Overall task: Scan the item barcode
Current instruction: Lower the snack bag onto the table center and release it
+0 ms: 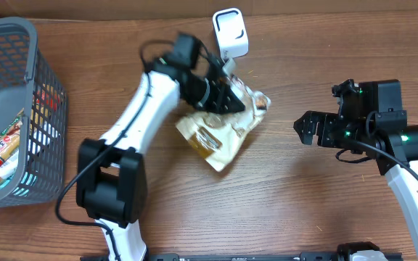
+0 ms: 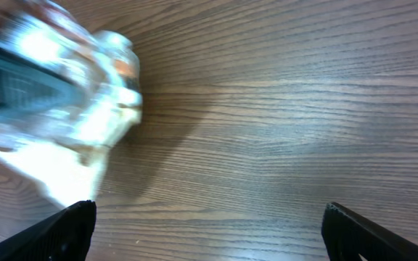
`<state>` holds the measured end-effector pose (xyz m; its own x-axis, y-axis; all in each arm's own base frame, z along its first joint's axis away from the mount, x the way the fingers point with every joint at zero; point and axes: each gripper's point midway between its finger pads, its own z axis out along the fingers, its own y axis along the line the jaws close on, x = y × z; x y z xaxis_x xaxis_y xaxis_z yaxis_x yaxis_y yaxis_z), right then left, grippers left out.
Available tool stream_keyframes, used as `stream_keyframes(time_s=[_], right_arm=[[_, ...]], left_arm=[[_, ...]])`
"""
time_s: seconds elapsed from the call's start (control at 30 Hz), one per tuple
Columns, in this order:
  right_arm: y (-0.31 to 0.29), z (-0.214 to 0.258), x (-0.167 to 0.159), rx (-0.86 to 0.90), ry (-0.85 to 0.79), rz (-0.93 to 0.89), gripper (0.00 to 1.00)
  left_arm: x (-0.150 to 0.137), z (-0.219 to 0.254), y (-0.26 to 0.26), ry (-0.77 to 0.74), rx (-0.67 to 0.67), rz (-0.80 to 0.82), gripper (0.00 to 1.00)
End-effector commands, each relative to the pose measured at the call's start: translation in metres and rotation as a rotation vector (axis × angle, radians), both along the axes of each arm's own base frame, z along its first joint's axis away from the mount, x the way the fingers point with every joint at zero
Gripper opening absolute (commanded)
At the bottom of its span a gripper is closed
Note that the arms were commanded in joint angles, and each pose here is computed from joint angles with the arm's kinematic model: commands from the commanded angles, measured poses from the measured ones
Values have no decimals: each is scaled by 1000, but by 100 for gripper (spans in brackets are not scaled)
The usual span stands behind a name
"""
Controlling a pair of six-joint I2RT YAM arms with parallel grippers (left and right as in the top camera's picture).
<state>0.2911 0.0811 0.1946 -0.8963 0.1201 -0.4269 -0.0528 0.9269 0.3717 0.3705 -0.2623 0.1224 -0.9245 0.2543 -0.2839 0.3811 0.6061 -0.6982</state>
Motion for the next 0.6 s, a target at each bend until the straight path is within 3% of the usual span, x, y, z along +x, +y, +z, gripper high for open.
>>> stream_keyframes(time_s=[0.0,0.07,0.1,0.3,0.37,0.57], right_arm=[[1,12,6,-9,-46,14,100],[1,12,6,-8,-49,14,100],[1,12,6,-9,-48,14,100],[1,12,6,-8,-49,14,100],[1,12,6,-8,-49,14,100],[1,12,6,-8,-48,14,100]], left_arm=[[-15,-34,-5,116,20,96,4],[-18,-49,-8,127,21,123,9],[-20,-57,-8,140,29,146,15],[-37,-78,-11,172,75,157,74],[-37,-80,-10,165,92,163,100],[-13,-79,15,95,189,239,100]])
